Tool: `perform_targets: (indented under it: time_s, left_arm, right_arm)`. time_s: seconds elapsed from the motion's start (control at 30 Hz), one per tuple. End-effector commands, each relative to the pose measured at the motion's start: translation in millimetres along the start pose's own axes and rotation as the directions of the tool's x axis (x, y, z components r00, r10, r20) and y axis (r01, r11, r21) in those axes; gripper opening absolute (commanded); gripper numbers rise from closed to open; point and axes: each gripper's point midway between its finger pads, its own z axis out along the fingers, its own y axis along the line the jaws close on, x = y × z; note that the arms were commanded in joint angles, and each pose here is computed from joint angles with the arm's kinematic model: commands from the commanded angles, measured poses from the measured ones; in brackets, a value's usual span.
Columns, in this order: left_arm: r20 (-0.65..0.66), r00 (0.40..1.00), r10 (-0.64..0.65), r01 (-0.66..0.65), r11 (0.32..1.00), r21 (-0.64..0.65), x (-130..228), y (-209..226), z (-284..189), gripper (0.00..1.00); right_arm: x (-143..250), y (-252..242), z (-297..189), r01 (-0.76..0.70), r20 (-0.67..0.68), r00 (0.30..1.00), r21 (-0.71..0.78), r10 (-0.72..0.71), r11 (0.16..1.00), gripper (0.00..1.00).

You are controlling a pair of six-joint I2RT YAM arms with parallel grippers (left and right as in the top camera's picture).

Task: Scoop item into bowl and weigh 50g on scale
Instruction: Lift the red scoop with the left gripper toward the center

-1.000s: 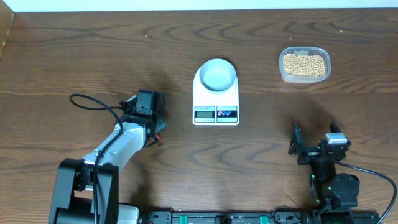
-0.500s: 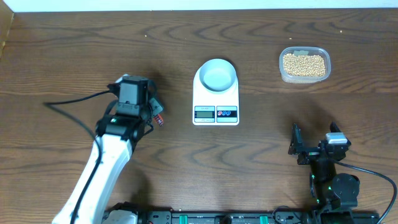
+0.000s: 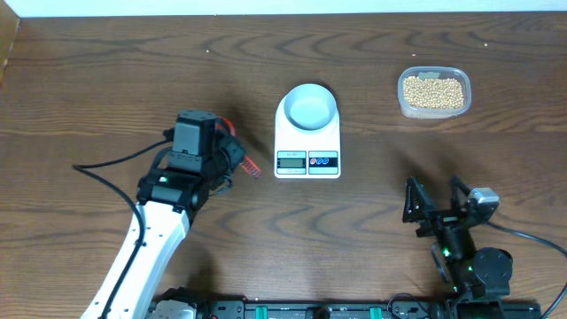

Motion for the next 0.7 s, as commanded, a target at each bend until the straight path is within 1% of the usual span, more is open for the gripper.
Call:
perform_targets:
  time_s: [0.0,0.1,0.23,0.3,0.37,0.47,0.57,0.67]
  left_arm:
    - [-0.01,0.997,-0.07,0.071,0.997,0.042,1.9,-14.3,-1.9,0.07]
    - [-0.006,0.993,-0.121,0.121,0.99,0.067,0.1,-20.8,-2.1,0.07]
    - [-0.008,0.985,-0.173,0.173,0.982,0.077,-0.3,-23.4,-2.2,0.07]
    - [-0.012,0.981,-0.196,0.196,0.978,0.077,0.1,-23.6,-2.2,0.07]
    - [-0.029,0.976,-0.215,0.217,0.973,0.081,2.8,-25.0,-2.3,0.07]
    - [-0.047,0.972,-0.231,0.235,0.967,0.096,4.8,-29.1,-2.7,0.07]
    - [-0.062,0.957,-0.282,0.288,0.952,0.108,5.1,-32.8,-3.1,0.07]
    - [-0.072,0.949,-0.306,0.313,0.94,0.137,3.7,-40.2,-4.1,0.07]
  right_arm:
    - [7.7,17.9,-1.5,-0.326,-0.078,0.944,-0.084,0.32,0.942,0.99]
    - [11.3,26.5,-2.8,-0.398,-0.124,0.915,-0.114,0.384,0.91,0.99]
    - [11.5,27.1,-2.9,-0.398,-0.127,0.915,-0.117,0.383,0.91,0.99]
    - [15.0,37.6,-5.2,-0.399,-0.171,0.912,-0.162,0.372,0.903,0.99]
    - [22.1,52.4,-10.0,-0.404,-0.243,0.904,-0.225,0.351,0.887,0.99]
    - [20.5,65.4,-14.5,-0.405,-0.272,0.904,-0.287,0.331,0.868,0.99]
    - [4.1,85.4,-21.7,-0.362,-0.242,0.928,-0.404,0.283,0.84,0.99]
    - [-4.9,91.3,-24.1,-0.336,-0.209,0.94,-0.441,0.269,0.832,0.99]
